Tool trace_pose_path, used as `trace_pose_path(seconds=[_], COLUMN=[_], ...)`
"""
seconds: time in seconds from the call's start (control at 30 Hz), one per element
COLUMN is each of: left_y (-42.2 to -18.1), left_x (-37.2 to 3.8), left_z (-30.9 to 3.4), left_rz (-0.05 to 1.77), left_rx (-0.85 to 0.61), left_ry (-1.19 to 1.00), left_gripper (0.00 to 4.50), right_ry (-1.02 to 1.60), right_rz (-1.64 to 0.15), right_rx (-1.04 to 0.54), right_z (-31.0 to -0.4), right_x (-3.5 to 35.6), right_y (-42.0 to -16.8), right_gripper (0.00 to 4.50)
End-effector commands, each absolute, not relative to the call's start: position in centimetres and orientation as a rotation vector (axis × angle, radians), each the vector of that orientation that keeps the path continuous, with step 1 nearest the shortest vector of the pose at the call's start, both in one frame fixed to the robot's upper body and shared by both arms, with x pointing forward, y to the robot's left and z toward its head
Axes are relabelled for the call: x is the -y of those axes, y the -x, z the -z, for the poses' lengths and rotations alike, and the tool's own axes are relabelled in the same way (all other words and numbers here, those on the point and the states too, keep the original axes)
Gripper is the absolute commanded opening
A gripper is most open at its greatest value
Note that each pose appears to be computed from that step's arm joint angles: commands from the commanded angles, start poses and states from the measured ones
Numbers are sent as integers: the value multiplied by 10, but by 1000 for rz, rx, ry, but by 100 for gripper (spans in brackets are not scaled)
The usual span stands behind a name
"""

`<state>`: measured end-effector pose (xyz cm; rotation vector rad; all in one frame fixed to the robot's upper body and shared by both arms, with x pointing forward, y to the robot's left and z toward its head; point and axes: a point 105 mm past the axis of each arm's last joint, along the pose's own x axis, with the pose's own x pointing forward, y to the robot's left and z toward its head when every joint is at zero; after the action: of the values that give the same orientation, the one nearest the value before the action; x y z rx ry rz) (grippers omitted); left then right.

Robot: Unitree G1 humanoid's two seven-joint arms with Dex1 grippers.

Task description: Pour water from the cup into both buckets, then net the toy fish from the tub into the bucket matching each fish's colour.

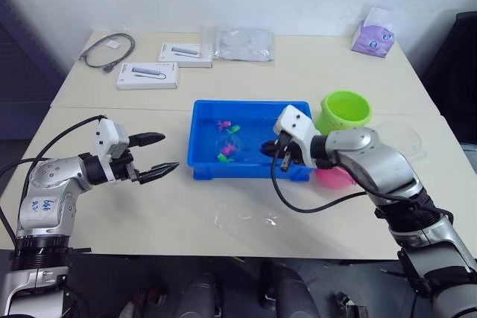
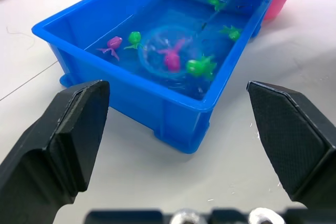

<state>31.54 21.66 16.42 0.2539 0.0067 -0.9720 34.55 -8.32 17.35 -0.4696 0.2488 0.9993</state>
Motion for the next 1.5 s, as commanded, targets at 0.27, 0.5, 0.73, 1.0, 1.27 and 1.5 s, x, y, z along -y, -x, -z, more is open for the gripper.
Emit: trace_pose_path(seconds=[0.27, 0.5, 0.73, 1.0, 1.27, 1.5], left_y=[-318, -319, -324, -335, -342, -344], left_x=[-211, -201, -174, -138, -112, -107], left_z=[-168, -175, -188, -194, -191, -190], left_rz=[986, 1037, 1142, 1278, 1393, 1421], left_rx=[29, 53, 107, 142, 139, 135], left_ry=[-255, -262, -256, -219, -191, -184], left_gripper=[449, 449, 449, 449, 449, 449], right_ry=[551, 448, 356, 370, 658, 894], right_rz=[-927, -925, -856, -553, -218, -117], right_rx=[-177, -59, 44, 159, 128, 175], right_z=[-176, -202, -224, -231, -206, -180], right_x=[109, 125, 165, 229, 298, 312], right_y=[-341, -324, -295, -258, -219, -203], right_gripper=[0, 0, 0, 0, 0, 0])
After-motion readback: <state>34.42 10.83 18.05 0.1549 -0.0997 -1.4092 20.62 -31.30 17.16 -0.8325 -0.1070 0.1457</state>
